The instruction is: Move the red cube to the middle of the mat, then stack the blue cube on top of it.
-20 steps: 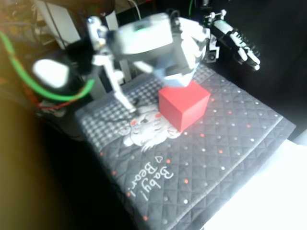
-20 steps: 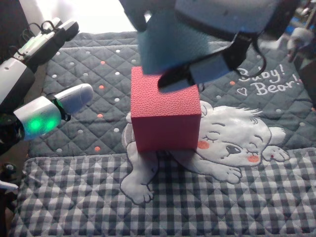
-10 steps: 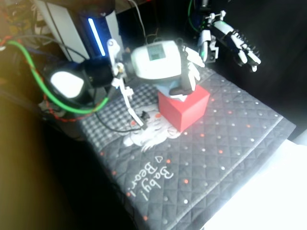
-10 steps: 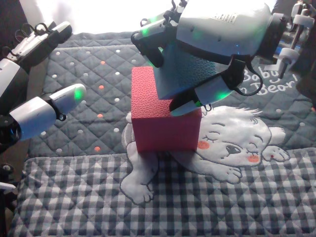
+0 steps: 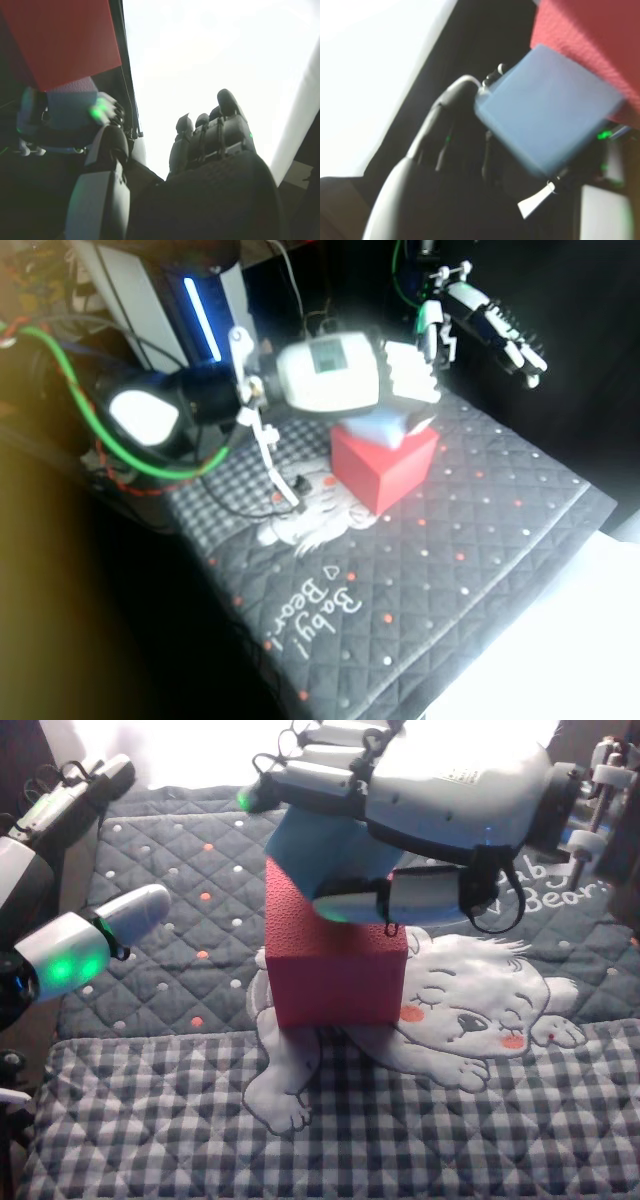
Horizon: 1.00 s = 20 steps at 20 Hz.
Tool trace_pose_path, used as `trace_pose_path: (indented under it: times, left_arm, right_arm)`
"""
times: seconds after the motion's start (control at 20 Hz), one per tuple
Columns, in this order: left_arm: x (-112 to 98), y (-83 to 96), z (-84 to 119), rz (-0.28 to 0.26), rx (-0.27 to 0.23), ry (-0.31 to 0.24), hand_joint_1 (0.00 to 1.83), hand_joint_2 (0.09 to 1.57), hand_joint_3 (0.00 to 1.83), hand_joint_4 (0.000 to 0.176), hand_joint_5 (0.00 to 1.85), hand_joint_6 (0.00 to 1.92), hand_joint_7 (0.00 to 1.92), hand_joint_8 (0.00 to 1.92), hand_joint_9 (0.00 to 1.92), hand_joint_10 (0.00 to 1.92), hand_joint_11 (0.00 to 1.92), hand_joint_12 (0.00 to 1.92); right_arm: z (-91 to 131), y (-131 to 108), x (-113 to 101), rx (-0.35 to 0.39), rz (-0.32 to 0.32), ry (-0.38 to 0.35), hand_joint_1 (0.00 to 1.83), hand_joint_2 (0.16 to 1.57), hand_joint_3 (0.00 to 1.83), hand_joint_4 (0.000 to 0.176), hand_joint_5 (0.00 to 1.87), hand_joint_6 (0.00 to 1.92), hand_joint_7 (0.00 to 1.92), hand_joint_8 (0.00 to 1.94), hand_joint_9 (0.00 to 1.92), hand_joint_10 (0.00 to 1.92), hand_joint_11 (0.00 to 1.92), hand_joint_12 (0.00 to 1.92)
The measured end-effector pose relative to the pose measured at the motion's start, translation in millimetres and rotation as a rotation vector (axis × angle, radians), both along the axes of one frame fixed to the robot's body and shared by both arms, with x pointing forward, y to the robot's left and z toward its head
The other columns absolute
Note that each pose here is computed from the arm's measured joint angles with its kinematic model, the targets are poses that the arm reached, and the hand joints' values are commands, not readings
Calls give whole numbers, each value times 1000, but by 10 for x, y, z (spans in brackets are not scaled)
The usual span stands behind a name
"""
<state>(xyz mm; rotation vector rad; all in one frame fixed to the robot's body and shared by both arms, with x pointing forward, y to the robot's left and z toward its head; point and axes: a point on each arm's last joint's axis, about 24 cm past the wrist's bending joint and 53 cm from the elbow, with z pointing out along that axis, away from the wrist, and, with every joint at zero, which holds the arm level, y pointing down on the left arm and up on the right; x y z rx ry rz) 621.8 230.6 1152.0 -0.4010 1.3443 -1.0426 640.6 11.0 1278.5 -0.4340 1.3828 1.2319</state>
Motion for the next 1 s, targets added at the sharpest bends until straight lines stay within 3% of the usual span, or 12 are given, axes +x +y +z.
trace_pose_path:
  times: [0.05, 0.1, 0.2, 0.25, 0.4, 0.5, 0.65, 0.75, 0.85, 0.9, 0.95, 1.0]
  left_arm:
    - [-13, 23, 11, 5, -1, -8, 622, 1261, 1, 26, 157, 9, 31, 3, 0, 0, 0, 233]
    - [-31, 28, -4, 9, -6, -2, 624, 1255, 0, 43, 182, 9, 50, 4, 0, 0, 0, 146]
    - [-29, 33, -2, 11, -6, -3, 602, 1255, 0, 44, 180, 6, 59, 6, 0, 0, 0, 138]
    - [-35, 52, 6, 16, -8, -8, 553, 1252, 0, 50, 176, 2, 60, 2, 0, 0, 0, 74]
    - [-52, 76, -17, 24, -10, -2, 516, 1236, 0, 72, 166, 0, 59, 0, 0, 0, 0, 22]
    - [-62, 85, -30, 24, -6, 0, 518, 1231, 0, 56, 164, 0, 57, 0, 0, 0, 0, 0]
    - [-65, 127, -19, 38, -11, -6, 503, 1238, 2, 48, 163, 2, 63, 4, 0, 0, 0, 0]
    - [-77, 135, -38, 39, -8, -1, 530, 1237, 1, 54, 164, 2, 55, 1, 0, 0, 0, 0]
    - [-78, 145, -37, 42, -9, -2, 529, 1237, 1, 70, 159, 0, 58, 3, 0, 0, 0, 0]
    - [-96, 151, -28, 47, -18, -2, 530, 1238, 1, 75, 139, 0, 58, 2, 0, 0, 0, 0]
    - [-116, 160, -24, 47, -17, -7, 548, 1238, 0, 78, 129, 0, 57, 1, 0, 0, 0, 0]
    - [-137, 162, -27, 44, -14, -6, 566, 1239, 1, 75, 121, 0, 54, 0, 0, 0, 0, 0]
  right_arm:
    - [-6, -20, 12, -3, -5, 2, 423, 1327, 3, 0, 92, 193, 122, 45, 0, 378, 0, 1003]
    - [-31, -63, 28, -11, -14, 5, 456, 1339, 1, 0, 85, 105, 104, 11, 0, 610, 0, 1317]
    - [-47, -93, 37, -16, -20, 7, 474, 1325, 0, 0, 67, 66, 20, 1, 0, 470, 0, 1232]
    - [-49, -106, 36, -17, -21, 7, 491, 1296, 0, 0, 21, 29, 3, 0, 0, 452, 0, 1113]
    - [-35, -139, 25, -14, -25, 8, 402, 1207, 0, 65, 0, 0, 0, 0, 0, 106, 0, 311]
    - [-34, -122, -12, -16, -17, 8, 376, 1148, 0, 71, 0, 0, 0, 0, 6, 32, 0, 121]
    - [-22, -154, -8, -15, -22, 5, 393, 1092, 0, 38, 0, 0, 0, 0, 20, 14, 0, 197]
    - [19, -255, -20, -13, -34, -3, 438, 1068, 0, 43, 0, 0, 0, 0, 0, 0, 0, 97]
    - [147, -445, -95, 6, -45, -30, 466, 1130, 2, 2, 0, 0, 0, 0, 9, 4, 0, 121]
    - [258, -606, -154, 24, -56, -54, 507, 1103, 0, 25, 0, 0, 0, 0, 20, 10, 0, 23]
    - [303, -710, -179, 39, -66, -60, 477, 1130, 0, 0, 0, 0, 0, 0, 49, 122, 0, 582]
    - [342, -902, -220, 67, -86, -54, 434, 1106, 0, 0, 0, 0, 0, 0, 9, 204, 0, 1064]
